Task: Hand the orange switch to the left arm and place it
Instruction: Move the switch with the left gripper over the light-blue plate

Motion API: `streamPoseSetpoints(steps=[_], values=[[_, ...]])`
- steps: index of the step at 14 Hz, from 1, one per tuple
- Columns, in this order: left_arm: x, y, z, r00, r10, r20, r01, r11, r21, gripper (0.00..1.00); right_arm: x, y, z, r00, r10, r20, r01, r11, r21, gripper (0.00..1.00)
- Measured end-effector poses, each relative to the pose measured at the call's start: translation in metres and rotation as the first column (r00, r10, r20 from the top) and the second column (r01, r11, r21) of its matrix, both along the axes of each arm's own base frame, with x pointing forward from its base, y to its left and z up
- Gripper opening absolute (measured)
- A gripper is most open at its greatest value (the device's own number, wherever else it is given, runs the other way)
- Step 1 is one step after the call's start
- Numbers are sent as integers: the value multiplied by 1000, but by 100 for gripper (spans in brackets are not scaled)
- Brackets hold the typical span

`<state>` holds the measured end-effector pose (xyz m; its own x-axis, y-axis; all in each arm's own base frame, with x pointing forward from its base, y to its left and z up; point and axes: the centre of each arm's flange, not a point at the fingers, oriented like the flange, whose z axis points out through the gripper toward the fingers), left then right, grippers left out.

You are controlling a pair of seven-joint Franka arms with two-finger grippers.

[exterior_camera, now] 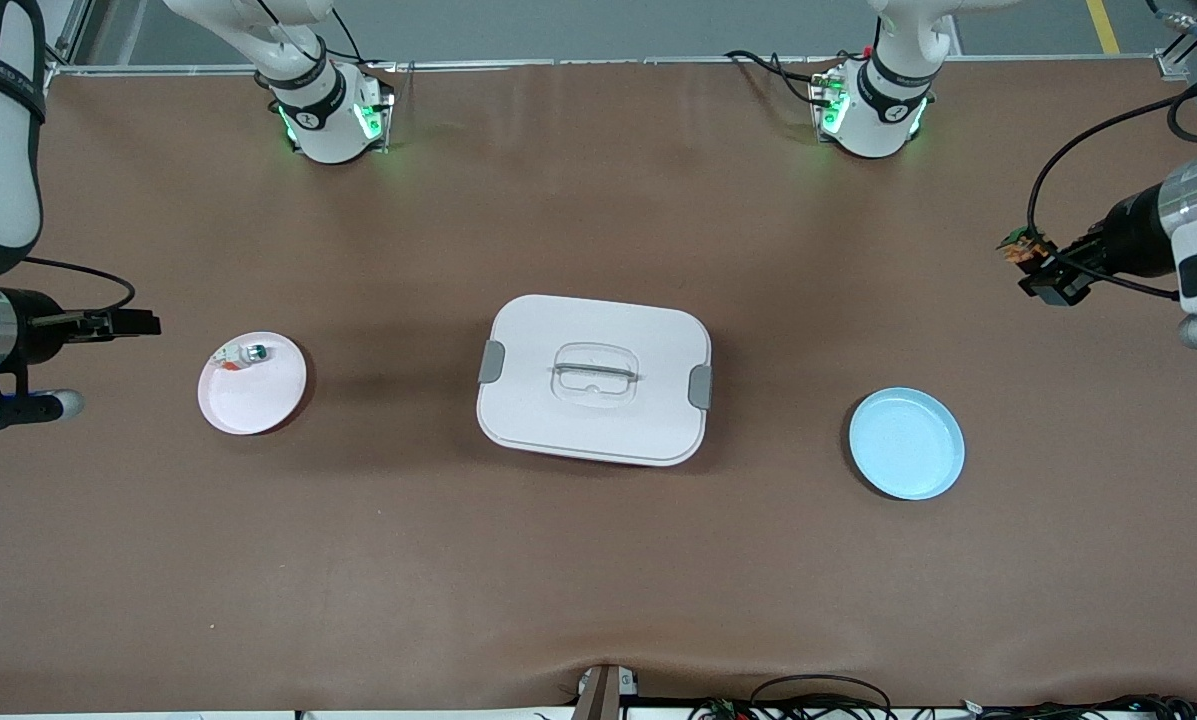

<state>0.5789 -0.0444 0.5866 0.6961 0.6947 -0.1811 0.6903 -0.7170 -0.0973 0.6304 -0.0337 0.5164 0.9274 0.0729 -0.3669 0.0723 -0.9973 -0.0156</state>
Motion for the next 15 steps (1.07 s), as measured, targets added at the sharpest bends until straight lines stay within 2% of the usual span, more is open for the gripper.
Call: streamPoseSetpoints(steps=[3, 8, 10, 12, 15], values=[[18, 2, -21, 985, 170, 33, -171, 985, 20, 39, 0, 0, 0, 999, -45, 0, 45, 999, -19, 100], [40, 4, -96, 906, 399, 142, -411, 909, 69, 39, -11, -18, 22, 995, -97, 12, 98, 995, -29, 100], [41, 2, -133, 876, 446, 186, -465, 882, 76, 39, -14, -24, 28, 993, -115, 20, 115, 993, -18, 100], [36, 0, -168, 863, 464, 198, -486, 871, 73, 39, -16, -24, 21, 992, -127, -2, 127, 992, 16, 100], [31, 1, -208, 847, 490, 205, -512, 856, 74, 39, -16, -14, 16, 993, -119, -15, 119, 993, 27, 100]])
